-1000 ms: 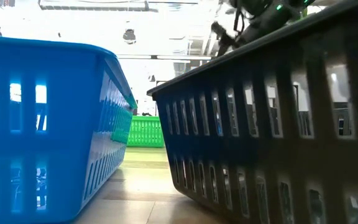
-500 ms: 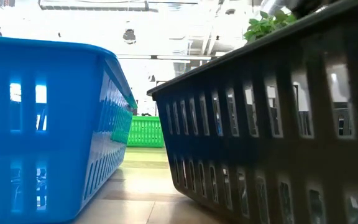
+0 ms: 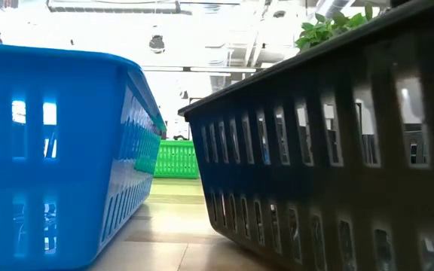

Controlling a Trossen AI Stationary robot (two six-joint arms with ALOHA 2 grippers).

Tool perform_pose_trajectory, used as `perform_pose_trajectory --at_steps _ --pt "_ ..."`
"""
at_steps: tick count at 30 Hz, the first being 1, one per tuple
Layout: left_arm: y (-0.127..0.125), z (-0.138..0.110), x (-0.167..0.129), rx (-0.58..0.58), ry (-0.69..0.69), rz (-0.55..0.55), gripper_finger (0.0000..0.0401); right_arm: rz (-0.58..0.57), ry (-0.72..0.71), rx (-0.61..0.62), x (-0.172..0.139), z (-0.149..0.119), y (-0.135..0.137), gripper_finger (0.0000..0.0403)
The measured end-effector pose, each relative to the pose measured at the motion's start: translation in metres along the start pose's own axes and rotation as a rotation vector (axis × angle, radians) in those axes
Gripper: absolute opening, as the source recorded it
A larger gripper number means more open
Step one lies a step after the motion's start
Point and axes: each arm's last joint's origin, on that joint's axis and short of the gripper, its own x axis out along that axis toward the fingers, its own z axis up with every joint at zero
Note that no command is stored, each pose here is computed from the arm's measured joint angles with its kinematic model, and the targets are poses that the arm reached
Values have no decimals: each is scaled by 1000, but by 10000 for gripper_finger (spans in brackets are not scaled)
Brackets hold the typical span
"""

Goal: Stack baskets by color
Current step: Stack the bottom black bin on the top black bin

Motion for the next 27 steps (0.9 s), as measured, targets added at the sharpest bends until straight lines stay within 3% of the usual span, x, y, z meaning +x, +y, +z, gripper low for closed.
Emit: perform_pose_trajectory --at_steps 9,12,16,21,27 --pt "2 1 0 -70 -27 50 320 -93 -9 -91 26 7 -6 206" --pt "2 1 0 -89 -33 58 320 -100 -4 -70 26 10 -6 152" --pt "2 1 0 -92 -38 66 320 -79 20 -90 13 12 -1 27" --pt "2 1 0 -88 -31 55 320 -27 21 -161 -23 23 15 10" --pt "1 0 0 -44 -18 35 320 -42 -74 -256 -103 64 27 10"
